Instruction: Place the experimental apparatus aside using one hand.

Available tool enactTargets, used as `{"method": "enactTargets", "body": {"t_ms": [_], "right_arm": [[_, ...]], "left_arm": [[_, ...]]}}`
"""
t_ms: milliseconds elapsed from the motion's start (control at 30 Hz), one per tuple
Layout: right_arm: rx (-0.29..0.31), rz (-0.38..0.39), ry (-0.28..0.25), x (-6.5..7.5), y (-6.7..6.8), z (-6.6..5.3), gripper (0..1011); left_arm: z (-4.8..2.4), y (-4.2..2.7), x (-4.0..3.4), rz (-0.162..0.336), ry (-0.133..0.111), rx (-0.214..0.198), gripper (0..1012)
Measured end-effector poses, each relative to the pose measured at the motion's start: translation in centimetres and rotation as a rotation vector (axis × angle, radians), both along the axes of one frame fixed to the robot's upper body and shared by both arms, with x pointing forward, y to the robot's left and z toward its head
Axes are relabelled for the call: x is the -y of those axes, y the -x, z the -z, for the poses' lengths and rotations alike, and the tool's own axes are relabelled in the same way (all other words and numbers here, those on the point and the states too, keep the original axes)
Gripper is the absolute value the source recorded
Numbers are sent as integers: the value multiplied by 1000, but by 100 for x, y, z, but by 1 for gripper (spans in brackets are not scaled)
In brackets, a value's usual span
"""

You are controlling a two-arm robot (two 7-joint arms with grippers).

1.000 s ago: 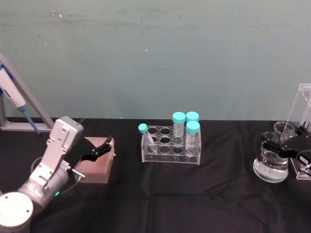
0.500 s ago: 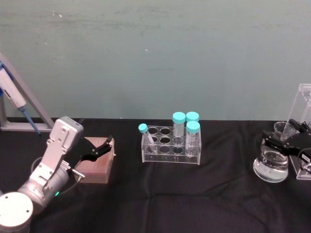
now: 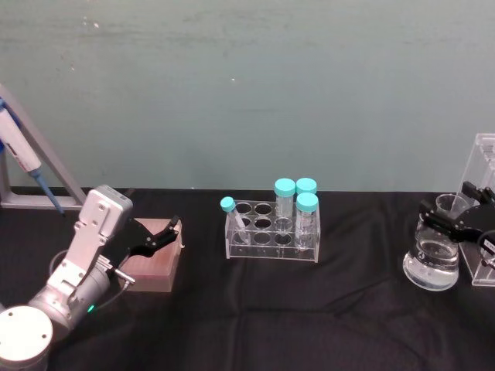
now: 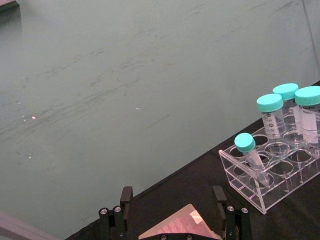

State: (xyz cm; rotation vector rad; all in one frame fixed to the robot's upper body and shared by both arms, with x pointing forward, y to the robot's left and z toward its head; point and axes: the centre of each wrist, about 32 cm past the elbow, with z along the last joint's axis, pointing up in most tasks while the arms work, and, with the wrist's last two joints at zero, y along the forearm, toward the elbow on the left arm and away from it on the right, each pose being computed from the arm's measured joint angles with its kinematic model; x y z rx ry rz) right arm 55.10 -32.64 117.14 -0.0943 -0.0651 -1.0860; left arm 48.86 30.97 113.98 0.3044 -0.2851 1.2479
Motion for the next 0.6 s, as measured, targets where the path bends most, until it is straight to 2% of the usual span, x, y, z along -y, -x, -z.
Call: {"method": "enactTargets", "body": {"t_ms": [367,600], "right_arm": [[69,-40,4,-14,52,-115,1000],[105,-145,-3,-60,80,-191,1000]], "left_arm": [[0,0,0,0,0,0,1000],[0,0,0,0,0,0,1000]]}}
